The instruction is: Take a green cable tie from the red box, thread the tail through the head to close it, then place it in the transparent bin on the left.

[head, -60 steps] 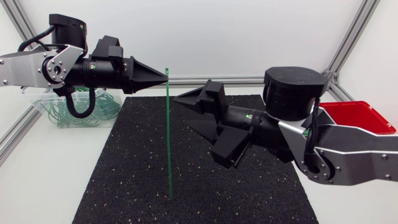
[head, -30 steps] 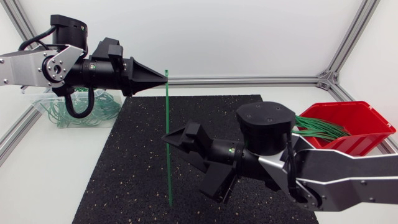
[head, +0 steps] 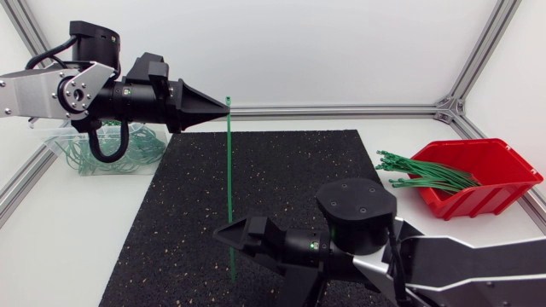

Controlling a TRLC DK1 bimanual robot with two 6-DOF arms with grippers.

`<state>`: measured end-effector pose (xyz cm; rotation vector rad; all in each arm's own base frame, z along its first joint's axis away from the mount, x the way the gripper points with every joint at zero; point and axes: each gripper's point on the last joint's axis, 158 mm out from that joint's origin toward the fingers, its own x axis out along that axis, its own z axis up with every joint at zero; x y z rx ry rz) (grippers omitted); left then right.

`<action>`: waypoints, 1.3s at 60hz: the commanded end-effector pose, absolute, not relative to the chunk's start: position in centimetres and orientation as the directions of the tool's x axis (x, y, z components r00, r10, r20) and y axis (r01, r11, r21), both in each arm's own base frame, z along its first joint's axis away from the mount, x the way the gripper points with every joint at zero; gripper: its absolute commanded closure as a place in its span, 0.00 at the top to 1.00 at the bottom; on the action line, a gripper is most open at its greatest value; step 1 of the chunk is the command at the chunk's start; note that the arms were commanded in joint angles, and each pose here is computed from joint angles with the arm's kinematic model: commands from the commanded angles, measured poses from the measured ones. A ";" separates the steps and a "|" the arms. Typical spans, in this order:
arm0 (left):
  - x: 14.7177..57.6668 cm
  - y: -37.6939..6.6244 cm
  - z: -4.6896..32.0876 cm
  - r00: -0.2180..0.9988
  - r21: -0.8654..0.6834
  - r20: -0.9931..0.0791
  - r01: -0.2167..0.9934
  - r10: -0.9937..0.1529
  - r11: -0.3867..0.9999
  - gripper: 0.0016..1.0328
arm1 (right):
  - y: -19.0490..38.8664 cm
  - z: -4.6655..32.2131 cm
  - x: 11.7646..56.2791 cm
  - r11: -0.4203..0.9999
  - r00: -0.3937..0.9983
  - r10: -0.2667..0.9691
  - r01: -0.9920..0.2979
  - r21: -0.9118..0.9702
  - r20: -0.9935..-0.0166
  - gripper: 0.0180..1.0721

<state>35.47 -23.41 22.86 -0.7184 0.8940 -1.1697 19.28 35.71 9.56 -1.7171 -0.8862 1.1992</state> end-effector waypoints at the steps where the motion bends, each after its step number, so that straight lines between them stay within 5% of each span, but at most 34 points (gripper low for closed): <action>1: 35.6 -23.6 23.0 0.124 -0.870 -0.204 0.432 -0.971 0.238 0.04 | 35.6 7.9 18.3 -0.410 0.264 0.888 0.080 -0.909 -0.378 0.96; 19: 35.4 -23.9 22.8 0.114 -0.874 -0.209 0.424 -0.971 0.238 0.04 | 35.6 6.4 17.0 -0.423 0.232 0.889 0.092 -0.901 -0.394 0.94; 34: 35.2 -24.0 22.4 0.107 -0.879 -0.212 0.414 -0.971 0.237 0.04 | 35.6 6.2 17.2 -0.432 0.243 0.885 0.109 -0.895 -0.397 0.52; 52: 35.0 -24.1 22.2 0.103 -0.880 -0.213 0.411 -0.972 0.237 0.04 | 35.4 5.8 17.6 -0.450 0.262 0.873 0.108 -0.887 -0.411 0.26; 69: 34.7 -24.3 22.1 0.096 -0.882 -0.214 0.410 -0.972 0.235 0.04 | 35.4 5.6 17.9 -0.455 0.269 0.869 0.104 -0.884 -0.416 0.25; 78: 34.8 -24.3 22.1 0.099 -0.881 -0.215 0.409 -0.972 0.237 0.04 | 35.3 5.5 17.8 -0.463 0.272 0.866 0.115 -0.879 -0.420 0.05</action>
